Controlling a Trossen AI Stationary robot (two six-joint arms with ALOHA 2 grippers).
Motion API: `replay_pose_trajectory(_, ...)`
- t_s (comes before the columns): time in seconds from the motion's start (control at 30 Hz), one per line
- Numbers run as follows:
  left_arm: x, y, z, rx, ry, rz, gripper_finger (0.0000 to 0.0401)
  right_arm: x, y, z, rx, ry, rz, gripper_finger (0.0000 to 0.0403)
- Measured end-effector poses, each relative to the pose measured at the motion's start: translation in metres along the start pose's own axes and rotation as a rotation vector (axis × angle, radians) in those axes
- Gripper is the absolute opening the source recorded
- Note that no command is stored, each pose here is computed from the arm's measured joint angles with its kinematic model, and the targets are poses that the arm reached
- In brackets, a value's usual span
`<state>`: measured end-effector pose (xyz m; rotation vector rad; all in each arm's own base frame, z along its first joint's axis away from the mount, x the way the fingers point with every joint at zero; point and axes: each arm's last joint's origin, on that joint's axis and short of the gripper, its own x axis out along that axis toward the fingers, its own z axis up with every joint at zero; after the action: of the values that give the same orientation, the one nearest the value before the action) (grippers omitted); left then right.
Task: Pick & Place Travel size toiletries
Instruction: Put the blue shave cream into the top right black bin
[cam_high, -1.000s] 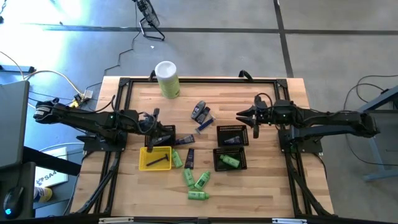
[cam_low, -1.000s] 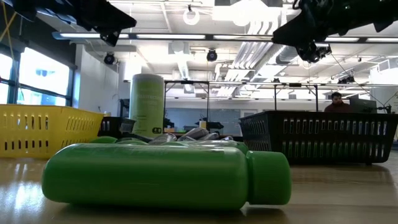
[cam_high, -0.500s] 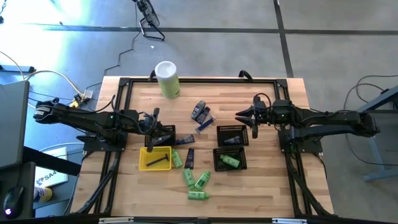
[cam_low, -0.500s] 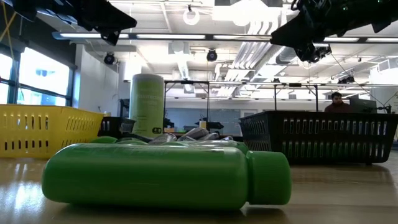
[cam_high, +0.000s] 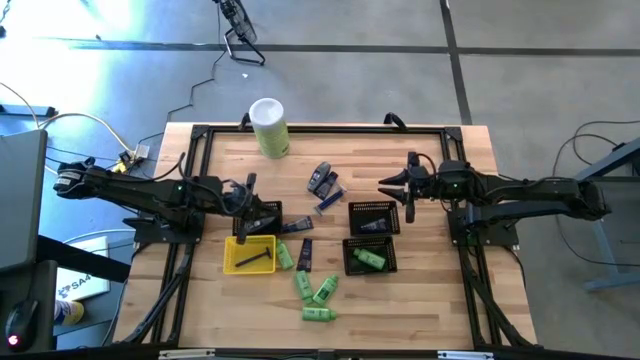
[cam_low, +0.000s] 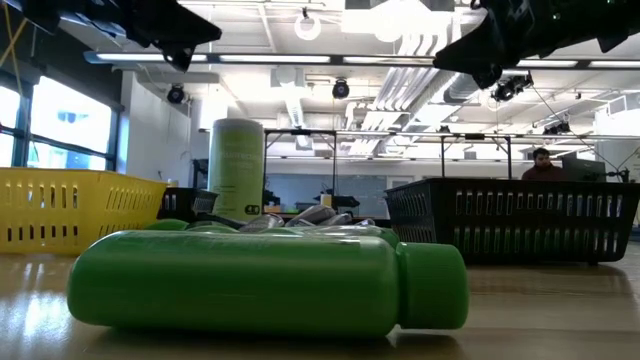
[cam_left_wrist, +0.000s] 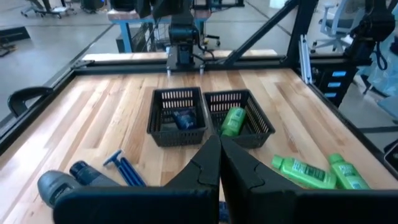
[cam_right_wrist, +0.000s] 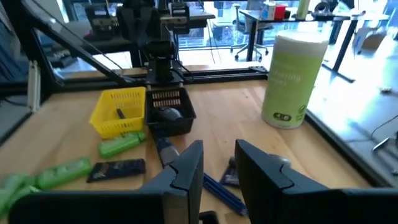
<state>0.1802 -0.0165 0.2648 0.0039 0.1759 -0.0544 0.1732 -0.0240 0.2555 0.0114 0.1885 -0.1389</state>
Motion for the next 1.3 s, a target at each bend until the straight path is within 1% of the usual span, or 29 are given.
replay_pose_trajectory(0.13,0.0,0.0,0.003,-0.001,-0.031,0.0,0.0,0.0,0.0,-0.0001,-0.062,0.001,0.0,0.0085)
replay_pose_trajectory(0.77,0.0001,0.0,0.003,-0.024,-0.031,0.001,0.0,0.0,0.0001,-0.0002,-0.068,0.002,0.002,0.0085)
replay_pose_trajectory(0.87,0.0001,0.0,0.0029,-0.024,-0.03,0.001,0.0,0.0,0.0,0.0001,-0.09,0.0,0.001,0.0085)
replay_pose_trajectory(1.07,0.0001,0.0,0.0028,-0.024,-0.029,0.001,0.0,0.0,0.0,0.0001,-0.187,0.0,0.001,0.0085)
replay_pose_trajectory(1.23,0.0001,0.0,0.0029,-0.027,-0.029,0.001,0.0,0.0,0.0,0.0001,-0.183,0.0,0.001,0.0085)
replay_pose_trajectory(1.3,0.0001,0.0,0.0029,-0.028,-0.029,0.002,0.0,0.0,0.0,0.0001,-0.16,0.0,0.001,0.0085)
